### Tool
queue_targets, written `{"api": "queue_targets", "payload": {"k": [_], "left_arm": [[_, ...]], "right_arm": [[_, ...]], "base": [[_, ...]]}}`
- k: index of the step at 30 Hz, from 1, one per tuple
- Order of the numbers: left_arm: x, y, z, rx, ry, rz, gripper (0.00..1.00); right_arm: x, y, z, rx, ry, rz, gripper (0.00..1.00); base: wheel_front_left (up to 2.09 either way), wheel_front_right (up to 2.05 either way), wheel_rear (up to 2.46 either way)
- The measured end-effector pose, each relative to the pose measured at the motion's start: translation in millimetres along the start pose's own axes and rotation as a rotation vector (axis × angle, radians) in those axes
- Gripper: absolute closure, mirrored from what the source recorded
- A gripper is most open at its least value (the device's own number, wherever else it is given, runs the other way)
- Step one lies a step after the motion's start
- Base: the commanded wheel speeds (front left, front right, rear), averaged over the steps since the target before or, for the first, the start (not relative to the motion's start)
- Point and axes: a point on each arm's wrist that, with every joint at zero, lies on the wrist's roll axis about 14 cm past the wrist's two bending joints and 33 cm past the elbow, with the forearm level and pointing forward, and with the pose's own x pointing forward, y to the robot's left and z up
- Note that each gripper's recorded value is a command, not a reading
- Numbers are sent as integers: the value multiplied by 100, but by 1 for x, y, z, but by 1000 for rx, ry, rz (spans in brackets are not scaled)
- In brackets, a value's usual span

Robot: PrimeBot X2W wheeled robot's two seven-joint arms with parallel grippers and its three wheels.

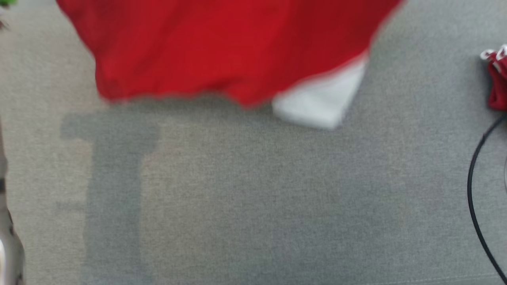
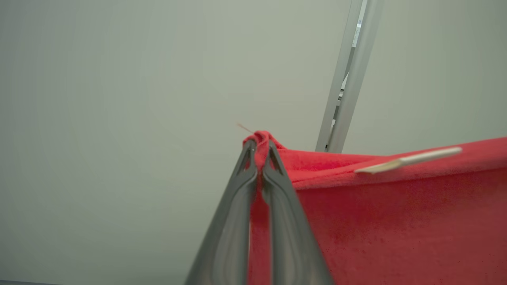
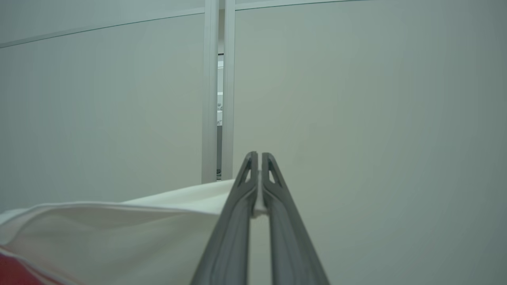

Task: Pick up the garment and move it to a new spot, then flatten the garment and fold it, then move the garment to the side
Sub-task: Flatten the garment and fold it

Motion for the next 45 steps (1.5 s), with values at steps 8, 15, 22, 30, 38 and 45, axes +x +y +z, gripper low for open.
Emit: {"api": "queue_targets", "payload": {"k": [8, 15, 22, 30, 38, 45], "left_arm": [[56, 19, -2, -17, -178, 50, 100], [31, 48, -124, -161, 13, 157, 100], [-92, 66, -251, -307, 332, 368, 100], [-194, 42, -287, -327, 503, 416, 100], [-236, 30, -272, -342, 502, 453, 100], [-281, 25, -257, -314, 518, 474, 100]], "right_arm": [[23, -19, -43, 26, -27, -90, 100], [-40, -29, -145, 81, 198, -140, 100], [-173, -17, -212, 188, 463, -182, 100], [-302, -4, -220, 279, 693, -247, 100], [-378, -10, -197, 340, 780, -381, 100], [-413, -6, -171, 383, 797, -438, 100]], "base": [[0, 0, 0], [0, 0, 0], [0, 0, 0], [0, 0, 0], [0, 0, 0], [0, 0, 0]]}}
